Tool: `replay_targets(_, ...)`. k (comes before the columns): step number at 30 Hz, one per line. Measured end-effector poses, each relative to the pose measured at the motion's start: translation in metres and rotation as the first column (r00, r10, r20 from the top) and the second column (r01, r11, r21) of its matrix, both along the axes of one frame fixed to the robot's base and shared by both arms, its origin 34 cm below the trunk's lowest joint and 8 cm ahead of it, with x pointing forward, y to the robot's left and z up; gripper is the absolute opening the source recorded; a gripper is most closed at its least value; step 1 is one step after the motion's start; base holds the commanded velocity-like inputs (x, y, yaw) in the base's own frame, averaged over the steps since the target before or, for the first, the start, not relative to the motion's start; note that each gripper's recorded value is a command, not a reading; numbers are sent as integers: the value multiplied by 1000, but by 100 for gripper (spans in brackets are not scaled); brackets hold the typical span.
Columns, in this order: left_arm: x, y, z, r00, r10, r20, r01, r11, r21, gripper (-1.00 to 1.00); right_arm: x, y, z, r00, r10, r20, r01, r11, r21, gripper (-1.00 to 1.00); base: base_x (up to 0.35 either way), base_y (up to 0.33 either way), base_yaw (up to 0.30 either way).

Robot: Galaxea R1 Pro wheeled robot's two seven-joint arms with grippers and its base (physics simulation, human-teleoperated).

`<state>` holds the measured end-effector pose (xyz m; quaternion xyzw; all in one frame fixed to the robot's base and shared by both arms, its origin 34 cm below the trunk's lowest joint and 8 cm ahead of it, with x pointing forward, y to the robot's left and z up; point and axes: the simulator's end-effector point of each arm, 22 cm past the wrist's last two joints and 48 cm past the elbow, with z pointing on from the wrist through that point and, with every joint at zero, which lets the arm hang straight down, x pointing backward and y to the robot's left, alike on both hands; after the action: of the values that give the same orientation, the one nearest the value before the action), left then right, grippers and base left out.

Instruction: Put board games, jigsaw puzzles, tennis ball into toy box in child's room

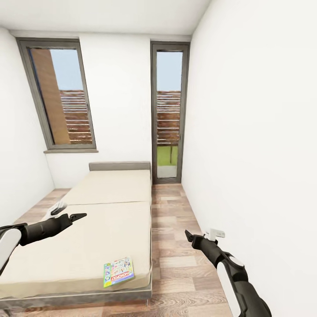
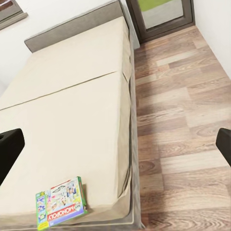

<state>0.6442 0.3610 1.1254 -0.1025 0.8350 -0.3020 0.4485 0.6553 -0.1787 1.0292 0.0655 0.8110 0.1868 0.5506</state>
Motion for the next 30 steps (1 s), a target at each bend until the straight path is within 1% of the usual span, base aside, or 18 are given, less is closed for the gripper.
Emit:
replay_targets(13,5,0,-9,1000,0,0,0,1000,-3,100,6,2,-6,1000,6,7,-6,1000,0,100,0,0,0)
replay_targets(20,8,0,-15,1000,1,-1,-1,1000,-2,100,6,20,-10,999,47,10,-47,999,-18,100,0,0,0)
replay_targets(30,12,0,-23,1000,2,-1,-2,1000,-3,100,9,25,-18,998,59,11,-59,998,-23,100,0,0,0)
